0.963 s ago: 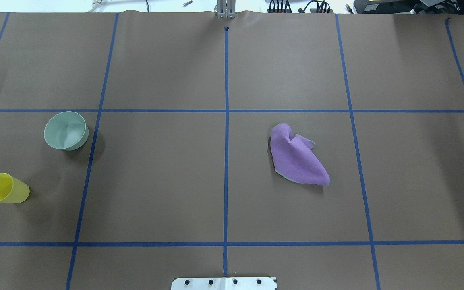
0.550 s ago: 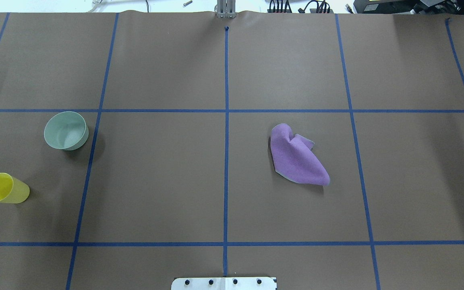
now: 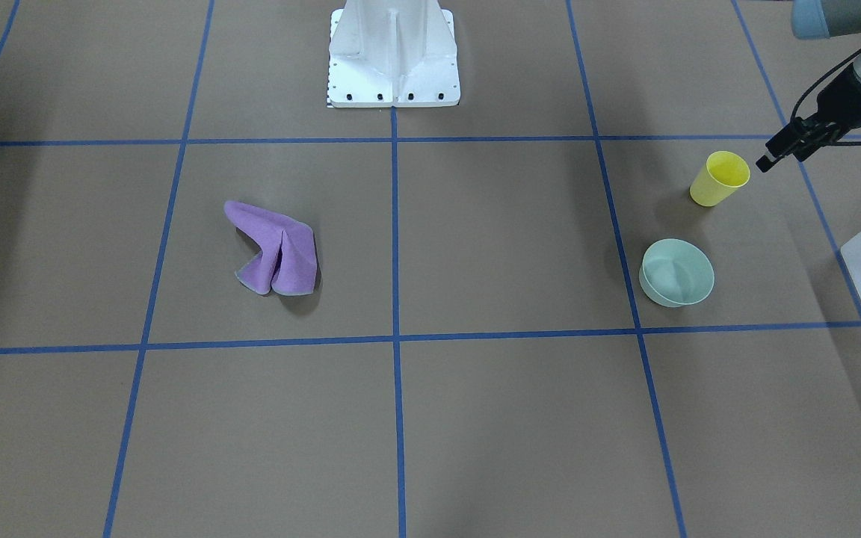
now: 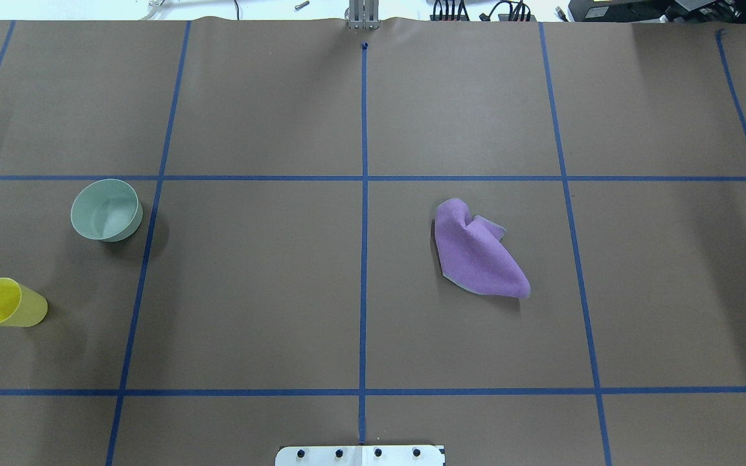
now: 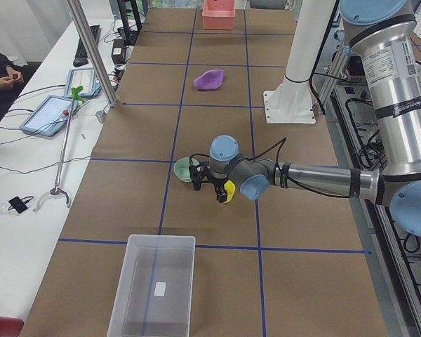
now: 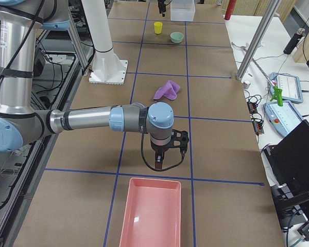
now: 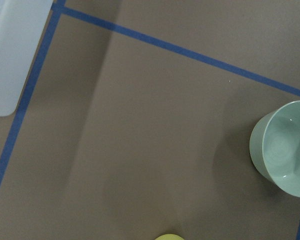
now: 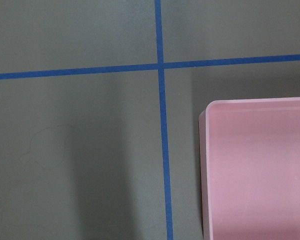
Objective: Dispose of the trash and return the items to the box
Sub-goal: 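Reach the left gripper down to the yellow cup and grasp it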
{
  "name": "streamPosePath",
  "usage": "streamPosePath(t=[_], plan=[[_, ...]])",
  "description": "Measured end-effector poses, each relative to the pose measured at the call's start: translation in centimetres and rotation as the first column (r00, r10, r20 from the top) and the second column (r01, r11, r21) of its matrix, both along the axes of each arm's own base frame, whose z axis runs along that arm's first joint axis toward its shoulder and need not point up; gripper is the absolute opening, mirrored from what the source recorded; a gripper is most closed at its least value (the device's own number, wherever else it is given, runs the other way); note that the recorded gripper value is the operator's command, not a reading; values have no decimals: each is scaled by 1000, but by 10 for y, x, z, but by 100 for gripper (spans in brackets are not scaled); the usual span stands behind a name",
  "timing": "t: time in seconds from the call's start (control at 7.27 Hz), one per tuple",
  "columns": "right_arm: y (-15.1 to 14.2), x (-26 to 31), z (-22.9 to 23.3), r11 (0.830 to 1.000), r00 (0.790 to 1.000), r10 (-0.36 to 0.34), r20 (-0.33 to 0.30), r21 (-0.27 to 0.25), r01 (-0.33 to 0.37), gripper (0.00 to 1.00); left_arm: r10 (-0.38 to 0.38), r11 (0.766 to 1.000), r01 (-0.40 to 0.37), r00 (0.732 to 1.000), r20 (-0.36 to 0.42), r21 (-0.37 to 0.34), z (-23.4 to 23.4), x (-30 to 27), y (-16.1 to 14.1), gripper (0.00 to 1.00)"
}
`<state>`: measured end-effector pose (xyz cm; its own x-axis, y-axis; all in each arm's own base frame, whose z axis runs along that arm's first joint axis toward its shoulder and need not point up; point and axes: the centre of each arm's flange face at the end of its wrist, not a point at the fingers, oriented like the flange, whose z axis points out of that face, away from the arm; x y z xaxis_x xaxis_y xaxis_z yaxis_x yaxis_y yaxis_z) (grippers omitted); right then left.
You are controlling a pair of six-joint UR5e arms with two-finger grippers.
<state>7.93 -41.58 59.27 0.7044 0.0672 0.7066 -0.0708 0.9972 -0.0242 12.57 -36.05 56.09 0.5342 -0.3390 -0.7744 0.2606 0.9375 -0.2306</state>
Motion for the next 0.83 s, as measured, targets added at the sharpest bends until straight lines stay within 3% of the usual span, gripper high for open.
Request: streamPosePath(t=[0.83], plan=[[0,0,2,1000,1000,0,1,-3,0,100,16,1000,-15,998,55,-20,20,23,13,99]])
